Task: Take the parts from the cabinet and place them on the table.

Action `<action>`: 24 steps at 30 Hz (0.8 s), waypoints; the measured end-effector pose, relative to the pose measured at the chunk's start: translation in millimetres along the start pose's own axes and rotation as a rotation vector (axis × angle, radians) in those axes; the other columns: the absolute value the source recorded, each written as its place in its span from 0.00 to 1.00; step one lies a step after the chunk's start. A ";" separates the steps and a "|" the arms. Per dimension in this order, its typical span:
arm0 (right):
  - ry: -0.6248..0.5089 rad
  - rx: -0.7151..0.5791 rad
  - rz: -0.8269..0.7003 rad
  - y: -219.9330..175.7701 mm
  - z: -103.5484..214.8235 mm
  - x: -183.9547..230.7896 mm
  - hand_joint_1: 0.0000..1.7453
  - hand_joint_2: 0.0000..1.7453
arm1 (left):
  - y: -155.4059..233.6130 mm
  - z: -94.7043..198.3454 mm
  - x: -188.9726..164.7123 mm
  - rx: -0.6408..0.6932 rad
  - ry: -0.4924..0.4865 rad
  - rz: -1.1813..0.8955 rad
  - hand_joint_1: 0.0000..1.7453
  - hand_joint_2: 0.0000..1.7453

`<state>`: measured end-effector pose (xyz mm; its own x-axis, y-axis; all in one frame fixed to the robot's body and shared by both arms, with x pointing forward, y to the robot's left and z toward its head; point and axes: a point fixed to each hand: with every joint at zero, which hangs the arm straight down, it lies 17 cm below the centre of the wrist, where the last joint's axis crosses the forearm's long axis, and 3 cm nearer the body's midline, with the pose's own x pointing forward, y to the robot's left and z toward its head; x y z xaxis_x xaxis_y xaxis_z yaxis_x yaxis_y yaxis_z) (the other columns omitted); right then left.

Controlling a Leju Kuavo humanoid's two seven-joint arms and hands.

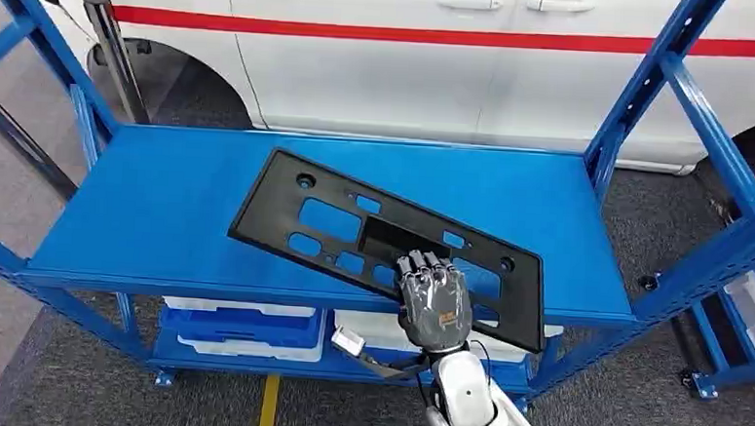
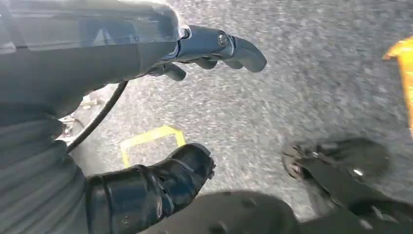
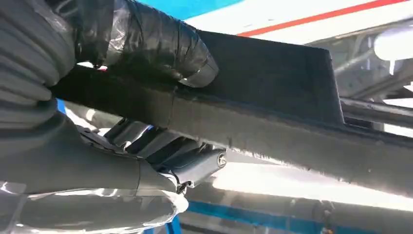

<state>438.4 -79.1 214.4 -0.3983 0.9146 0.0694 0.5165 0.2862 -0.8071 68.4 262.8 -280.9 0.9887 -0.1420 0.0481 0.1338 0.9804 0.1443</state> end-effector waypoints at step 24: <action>-0.047 0.021 -0.063 4.7 9.4 14.4 0.96 1.00 | -1.5 0.3 -0.8 -0.005 0.006 0.003 0.00 1.00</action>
<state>428.0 -67.3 206.1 -0.4649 0.8805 0.0928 0.4739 0.3361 -0.8139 67.4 261.4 -280.9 0.9894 -0.1385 0.0429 0.1313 0.9815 0.1392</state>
